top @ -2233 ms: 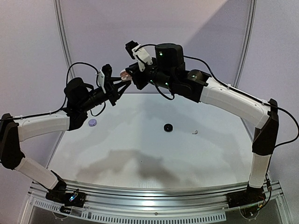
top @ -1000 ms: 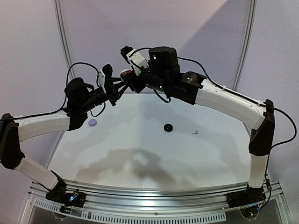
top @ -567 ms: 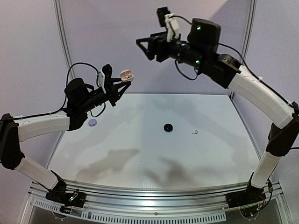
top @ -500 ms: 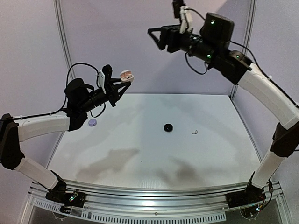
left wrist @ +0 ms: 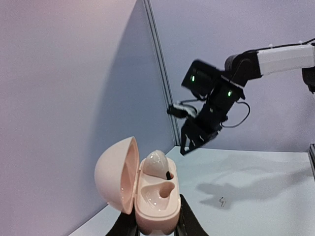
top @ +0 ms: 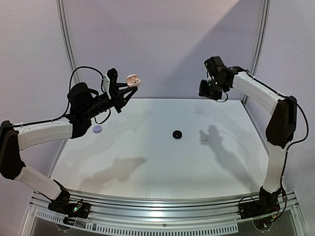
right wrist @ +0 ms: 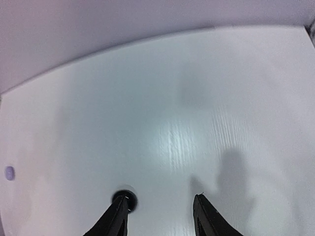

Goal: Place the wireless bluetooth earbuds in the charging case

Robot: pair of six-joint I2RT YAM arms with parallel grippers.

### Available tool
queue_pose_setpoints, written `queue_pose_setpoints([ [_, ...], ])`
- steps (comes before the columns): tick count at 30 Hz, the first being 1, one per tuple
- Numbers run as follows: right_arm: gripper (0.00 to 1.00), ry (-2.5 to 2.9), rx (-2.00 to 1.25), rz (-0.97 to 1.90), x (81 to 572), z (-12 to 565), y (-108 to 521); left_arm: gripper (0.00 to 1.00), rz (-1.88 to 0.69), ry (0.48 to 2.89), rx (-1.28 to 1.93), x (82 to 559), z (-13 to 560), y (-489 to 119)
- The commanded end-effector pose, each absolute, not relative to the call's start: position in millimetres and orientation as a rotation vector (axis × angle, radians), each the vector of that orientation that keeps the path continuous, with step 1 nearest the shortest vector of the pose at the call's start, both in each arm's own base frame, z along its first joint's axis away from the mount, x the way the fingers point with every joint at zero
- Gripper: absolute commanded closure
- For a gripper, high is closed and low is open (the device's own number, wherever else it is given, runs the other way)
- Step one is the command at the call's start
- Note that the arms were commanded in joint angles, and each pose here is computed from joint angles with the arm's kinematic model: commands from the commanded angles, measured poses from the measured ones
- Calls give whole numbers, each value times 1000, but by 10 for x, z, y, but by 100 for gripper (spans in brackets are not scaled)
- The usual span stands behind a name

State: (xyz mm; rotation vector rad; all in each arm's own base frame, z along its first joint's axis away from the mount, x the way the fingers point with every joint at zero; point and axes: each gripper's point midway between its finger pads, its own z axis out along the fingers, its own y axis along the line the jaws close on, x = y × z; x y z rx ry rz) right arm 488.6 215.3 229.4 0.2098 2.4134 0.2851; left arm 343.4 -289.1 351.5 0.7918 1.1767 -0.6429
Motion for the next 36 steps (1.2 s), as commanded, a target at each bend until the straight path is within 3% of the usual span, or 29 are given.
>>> queue_pose_setpoints([
  [1,52,2654,352,85,4545,1510,1851,100,-645,1186,797,3381,3512,-2854],
  [6,46,2735,452,19,4385,942,1766,100,-644,1195,802,3382,3498,-2851],
  [14,49,2822,508,-74,4217,373,1680,100,-655,1196,810,3375,3498,-2863],
  [36,53,2935,369,-181,3974,4,1742,100,-654,1200,812,3380,3486,-2860],
])
